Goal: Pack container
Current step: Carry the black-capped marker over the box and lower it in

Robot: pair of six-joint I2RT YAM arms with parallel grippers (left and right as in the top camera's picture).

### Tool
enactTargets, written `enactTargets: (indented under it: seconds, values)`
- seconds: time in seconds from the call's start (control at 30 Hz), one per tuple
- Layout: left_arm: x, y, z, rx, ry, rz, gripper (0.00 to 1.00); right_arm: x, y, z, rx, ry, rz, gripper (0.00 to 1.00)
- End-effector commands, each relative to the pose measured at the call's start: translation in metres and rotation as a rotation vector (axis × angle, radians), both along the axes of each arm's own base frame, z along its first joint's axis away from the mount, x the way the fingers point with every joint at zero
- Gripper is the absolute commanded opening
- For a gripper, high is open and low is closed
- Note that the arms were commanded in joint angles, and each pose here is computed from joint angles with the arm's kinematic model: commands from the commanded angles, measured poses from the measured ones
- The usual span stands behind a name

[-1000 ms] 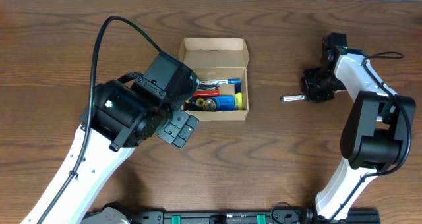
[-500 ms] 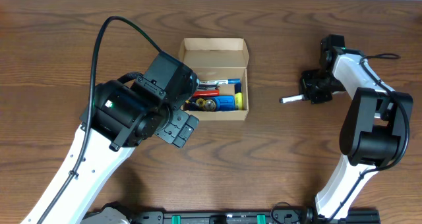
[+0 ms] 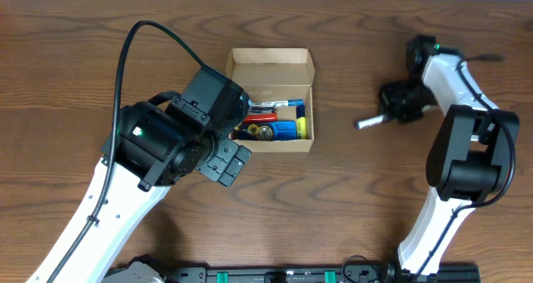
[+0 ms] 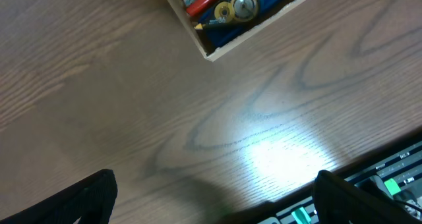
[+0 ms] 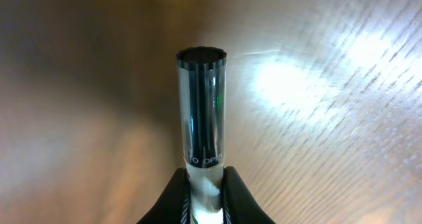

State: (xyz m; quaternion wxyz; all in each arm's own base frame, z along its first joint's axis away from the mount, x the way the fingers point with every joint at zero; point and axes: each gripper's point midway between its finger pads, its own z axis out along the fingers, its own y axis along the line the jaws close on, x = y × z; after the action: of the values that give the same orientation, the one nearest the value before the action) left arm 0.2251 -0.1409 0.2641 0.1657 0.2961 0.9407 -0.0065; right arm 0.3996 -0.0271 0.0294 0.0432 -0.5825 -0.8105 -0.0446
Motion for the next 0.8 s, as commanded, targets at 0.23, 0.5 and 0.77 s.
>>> enactTargets:
  seconds: [0.23, 0.5, 0.77]
  values:
    - [-0.001, 0.001, 0.003, -0.008, -0.005, 0.011, 0.95, 0.083, 0.090, 0.135, -0.067, -0.417, 0.625, 0.01]
    - [-0.001, 0.001, 0.003, -0.008, -0.005, 0.011, 0.95, 0.078, 0.208, 0.176, -0.160, -0.634, 1.390, 0.01]
    - [-0.001, 0.001, 0.003, -0.008, -0.005, 0.011, 0.95, 0.013, 0.304, 0.167, -0.152, -0.748, 2.377, 0.01]
